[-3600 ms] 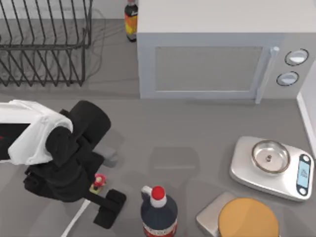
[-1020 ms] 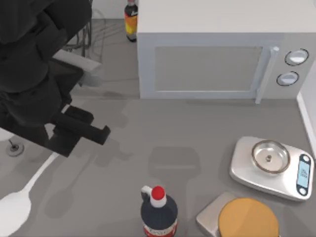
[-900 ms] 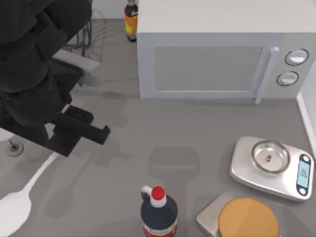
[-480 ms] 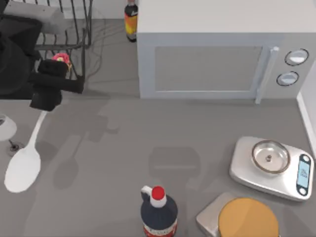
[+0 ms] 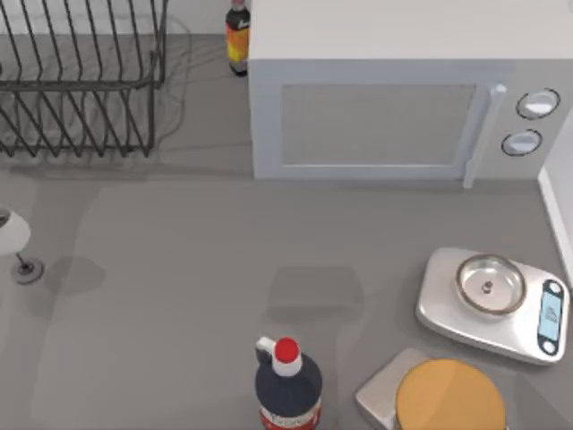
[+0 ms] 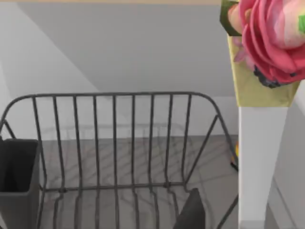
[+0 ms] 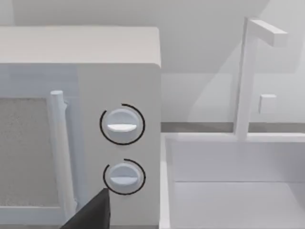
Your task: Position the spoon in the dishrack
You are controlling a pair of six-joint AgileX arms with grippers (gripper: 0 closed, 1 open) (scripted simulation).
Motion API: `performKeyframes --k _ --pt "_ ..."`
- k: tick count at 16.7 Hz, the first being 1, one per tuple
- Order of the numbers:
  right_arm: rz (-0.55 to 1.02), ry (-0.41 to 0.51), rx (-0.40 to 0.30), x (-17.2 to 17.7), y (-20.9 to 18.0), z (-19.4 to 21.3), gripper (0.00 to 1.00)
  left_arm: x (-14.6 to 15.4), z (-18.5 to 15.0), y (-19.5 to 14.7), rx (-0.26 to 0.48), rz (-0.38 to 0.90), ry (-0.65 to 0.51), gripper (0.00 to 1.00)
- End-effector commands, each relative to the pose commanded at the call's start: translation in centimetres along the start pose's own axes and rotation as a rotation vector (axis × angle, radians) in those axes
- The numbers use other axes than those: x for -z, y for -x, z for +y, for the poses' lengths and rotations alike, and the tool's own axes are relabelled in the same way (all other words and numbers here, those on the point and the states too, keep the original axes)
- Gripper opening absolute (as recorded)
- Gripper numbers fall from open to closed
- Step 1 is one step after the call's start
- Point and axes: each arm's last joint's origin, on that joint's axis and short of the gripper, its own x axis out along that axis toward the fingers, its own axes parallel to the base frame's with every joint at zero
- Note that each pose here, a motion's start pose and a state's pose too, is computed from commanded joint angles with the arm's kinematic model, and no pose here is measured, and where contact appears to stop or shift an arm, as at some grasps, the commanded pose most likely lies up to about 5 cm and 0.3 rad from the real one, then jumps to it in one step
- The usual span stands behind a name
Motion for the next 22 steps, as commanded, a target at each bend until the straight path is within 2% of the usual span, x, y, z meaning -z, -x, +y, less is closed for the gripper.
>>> performKeyframes --k 3,5,12,14,17,22 --pt "0.000 0.000 0.000 0.0 0.0 0.0 1.00 -1.1 1.6 3.2 -0.076 -0.222 -0.026 0.00" --pt "0.000 0.000 0.000 0.0 0.0 0.0 1.00 -1.4 2.1 4.7 -0.109 -0.305 -0.042 0.00" --pt "0.000 0.000 0.000 0.0 0.0 0.0 1.00 -1.7 2.2 4.7 -0.117 -0.328 -0.049 0.00" --pt "0.000 0.000 0.000 0.0 0.0 0.0 1.00 -1.8 2.7 3.0 -0.118 -0.327 -0.048 0.00" --pt "0.000 0.000 0.000 0.0 0.0 0.0 1.00 -1.5 3.9 -1.8 -0.121 -0.324 -0.045 0.00" --pt "0.000 0.000 0.000 0.0 0.0 0.0 1.00 2.4 5.7 -12.0 -0.123 -0.333 -0.049 0.00"
